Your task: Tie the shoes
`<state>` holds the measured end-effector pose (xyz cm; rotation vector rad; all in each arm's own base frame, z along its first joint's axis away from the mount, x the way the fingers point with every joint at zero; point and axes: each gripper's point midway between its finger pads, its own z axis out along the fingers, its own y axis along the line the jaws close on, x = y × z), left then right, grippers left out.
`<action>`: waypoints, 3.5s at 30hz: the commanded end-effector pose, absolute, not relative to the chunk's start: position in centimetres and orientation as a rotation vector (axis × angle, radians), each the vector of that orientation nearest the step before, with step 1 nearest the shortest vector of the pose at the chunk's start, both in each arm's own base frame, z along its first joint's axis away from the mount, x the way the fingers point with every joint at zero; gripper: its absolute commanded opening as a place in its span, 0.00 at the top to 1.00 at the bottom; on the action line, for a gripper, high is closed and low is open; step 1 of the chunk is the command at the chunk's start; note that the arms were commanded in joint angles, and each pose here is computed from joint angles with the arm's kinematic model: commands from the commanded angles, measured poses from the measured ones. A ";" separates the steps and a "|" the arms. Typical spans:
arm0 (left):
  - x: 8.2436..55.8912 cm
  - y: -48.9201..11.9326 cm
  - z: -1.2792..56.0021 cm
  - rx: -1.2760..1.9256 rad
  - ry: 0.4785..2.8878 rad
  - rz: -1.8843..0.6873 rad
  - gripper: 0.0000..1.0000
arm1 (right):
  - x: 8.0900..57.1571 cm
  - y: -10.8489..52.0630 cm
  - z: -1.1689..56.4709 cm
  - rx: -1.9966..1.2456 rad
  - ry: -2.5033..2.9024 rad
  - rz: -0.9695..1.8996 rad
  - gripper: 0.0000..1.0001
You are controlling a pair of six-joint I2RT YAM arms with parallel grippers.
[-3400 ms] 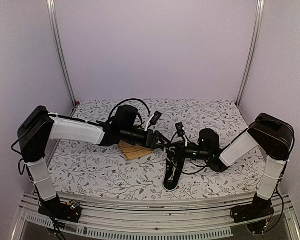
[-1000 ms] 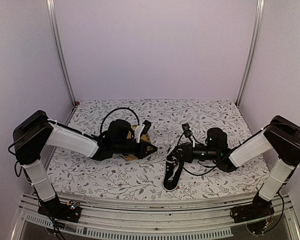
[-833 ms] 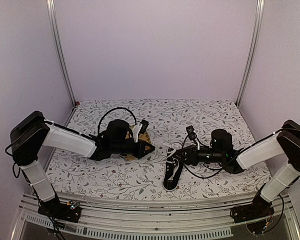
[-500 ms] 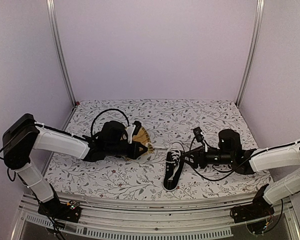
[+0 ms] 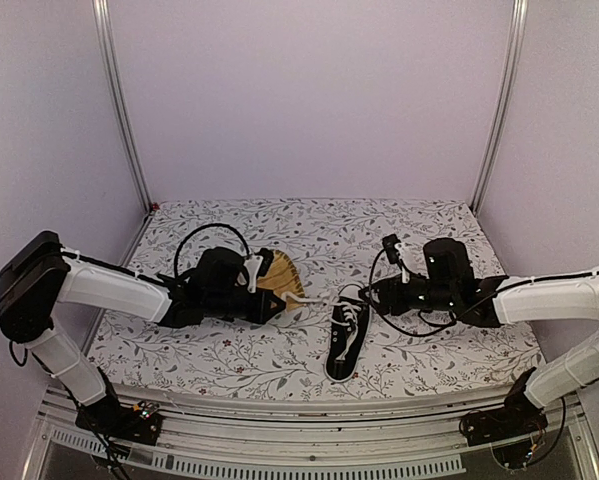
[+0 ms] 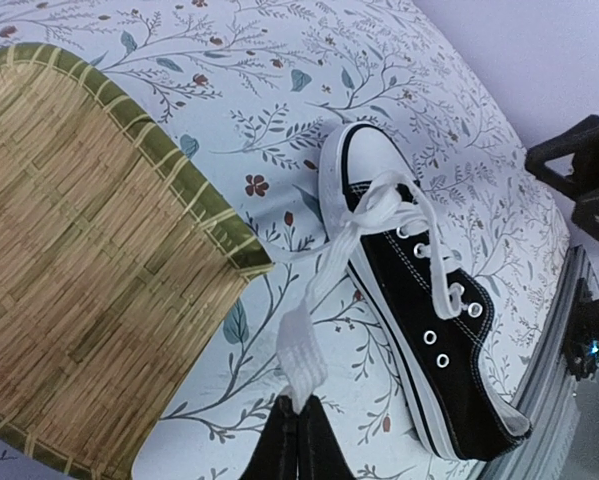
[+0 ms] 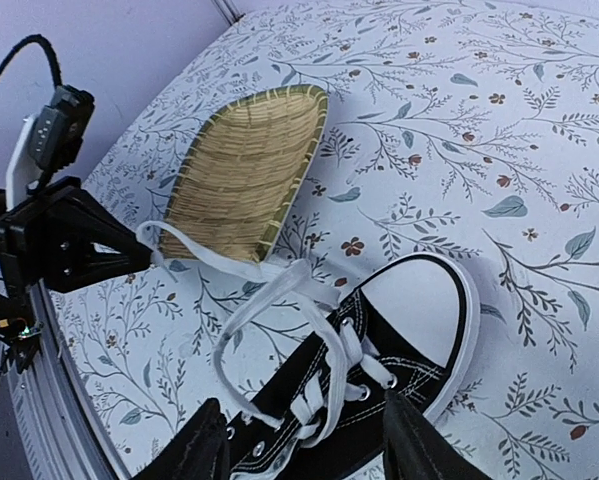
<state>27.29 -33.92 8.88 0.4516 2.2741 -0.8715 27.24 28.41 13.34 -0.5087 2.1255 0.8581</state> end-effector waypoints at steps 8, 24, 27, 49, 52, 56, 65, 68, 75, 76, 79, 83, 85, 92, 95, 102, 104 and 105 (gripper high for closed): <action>26.9 -34.2 9.6 0.455 2.264 -0.895 1.00 | 32.4 32.7 8.7 -0.803 2.160 0.669 0.60; 27.2 -34.7 10.0 0.469 2.263 -0.896 1.00 | 32.3 34.4 6.3 -1.078 2.058 0.635 0.60; 27.2 -34.8 9.9 0.469 2.265 -0.900 1.00 | 32.4 34.8 6.3 -1.100 2.045 0.644 0.60; 27.3 -34.8 10.0 0.457 2.269 -0.904 1.00 | 33.2 36.0 7.9 -1.097 1.953 0.676 0.98; 27.3 -34.6 10.2 0.447 2.265 -0.897 1.00 | 33.7 34.2 9.8 -0.984 1.937 0.588 0.98; 27.2 -34.3 10.3 0.441 2.269 -0.893 1.00 | 34.2 30.7 12.2 -0.829 1.934 0.445 0.98; 26.5 -32.2 9.5 0.380 2.301 -0.838 1.00 | 32.2 22.3 10.8 -0.555 2.136 0.169 0.98; 26.0 -31.5 9.0 0.369 2.316 -0.833 1.00 | 31.7 20.5 10.8 -0.466 2.156 0.133 0.98; 25.4 -30.5 8.1 0.358 2.349 -0.807 1.00 | 32.6 18.4 11.5 -0.317 2.225 0.039 0.98; 25.4 -30.3 8.0 0.350 2.351 -0.798 1.00 | 32.6 17.9 11.3 -0.287 2.248 0.023 0.98; 25.6 -30.0 8.2 0.342 2.348 -0.784 1.00 | 32.1 18.0 11.8 -0.258 2.273 0.072 0.98; 26.4 -31.3 9.6 0.411 2.309 -0.801 1.00 | 30.2 21.5 14.1 -0.383 2.271 0.353 0.98; 27.2 -32.4 10.9 0.452 2.272 -0.809 1.00 | 28.9 23.6 15.1 -0.476 2.294 0.503 0.98; 30.9 -36.3 13.5 0.558 2.177 -0.811 1.00 | 22.0 29.3 16.8 -0.691 2.385 1.057 0.98; 32.1 -38.0 14.3 0.595 2.143 -0.832 1.00 | 19.8 31.7 18.0 -0.765 2.350 1.223 0.98; 32.9 -41.3 16.2 0.678 2.060 -0.935 1.00 | 17.0 37.5 20.2 -0.815 2.232 1.525 0.98; 32.8 -41.7 16.6 0.696 2.043 -0.954 1.00 | 16.9 38.7 20.2 -0.807 2.213 1.572 0.98; 32.8 -41.9 16.8 0.705 2.033 -0.966 1.00 | 16.8 39.2 20.0 -0.804 2.213 1.582 0.94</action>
